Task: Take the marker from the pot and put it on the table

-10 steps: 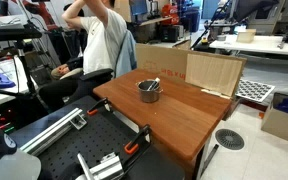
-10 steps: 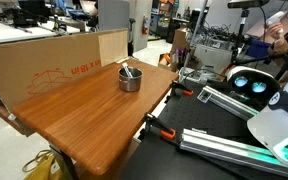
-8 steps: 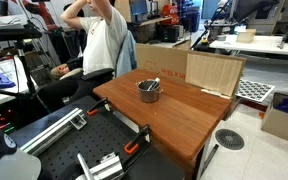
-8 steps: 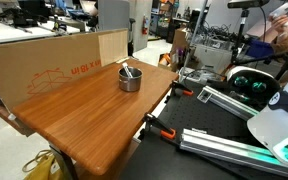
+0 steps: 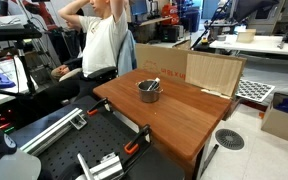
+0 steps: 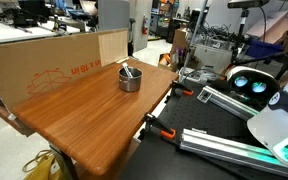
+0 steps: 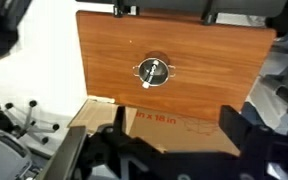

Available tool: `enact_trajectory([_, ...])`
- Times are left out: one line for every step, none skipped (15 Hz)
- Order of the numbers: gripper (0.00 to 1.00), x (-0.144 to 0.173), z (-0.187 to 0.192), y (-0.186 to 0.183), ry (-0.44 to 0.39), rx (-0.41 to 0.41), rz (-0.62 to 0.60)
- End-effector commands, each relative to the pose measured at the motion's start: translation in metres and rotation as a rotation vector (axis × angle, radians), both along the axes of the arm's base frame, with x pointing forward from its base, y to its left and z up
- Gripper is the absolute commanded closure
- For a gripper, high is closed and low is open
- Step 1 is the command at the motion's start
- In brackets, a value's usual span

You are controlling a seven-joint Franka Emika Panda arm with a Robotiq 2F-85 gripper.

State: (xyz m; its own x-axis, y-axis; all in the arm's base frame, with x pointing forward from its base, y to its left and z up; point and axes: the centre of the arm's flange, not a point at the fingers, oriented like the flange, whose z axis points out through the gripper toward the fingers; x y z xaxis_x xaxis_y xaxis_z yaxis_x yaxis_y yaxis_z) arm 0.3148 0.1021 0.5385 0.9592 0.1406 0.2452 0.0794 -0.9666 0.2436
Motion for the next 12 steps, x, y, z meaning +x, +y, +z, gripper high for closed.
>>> enact_trajectory([0.00, 0.005, -0.006, -0.002, -0.037, 0.003, 0.025])
enact_trajectory([0.00, 0.010, -0.010, -0.002, -0.038, 0.019, 0.023])
enact_trajectory([0.00, 0.013, -0.015, -0.004, -0.039, 0.024, 0.022])
enact_trajectory([0.00, 0.016, -0.022, -0.006, -0.053, 0.037, 0.015])
enact_trajectory([0.00, 0.020, -0.028, -0.007, -0.054, 0.049, 0.009])
enact_trajectory([0.00, 0.027, -0.036, -0.010, -0.037, 0.060, 0.003])
enact_trajectory([0.00, 0.032, -0.043, -0.013, -0.024, 0.073, -0.004])
enact_trajectory([0.00, 0.039, -0.051, -0.018, 0.003, 0.090, -0.007])
enact_trajectory([0.00, 0.045, -0.057, -0.023, 0.019, 0.104, -0.020])
enact_trajectory([0.00, 0.052, -0.067, -0.029, 0.038, 0.127, -0.024])
enact_trajectory([0.00, 0.058, -0.076, -0.035, 0.036, 0.138, -0.038])
enact_trajectory([0.00, 0.066, -0.084, -0.041, 0.055, 0.153, -0.044])
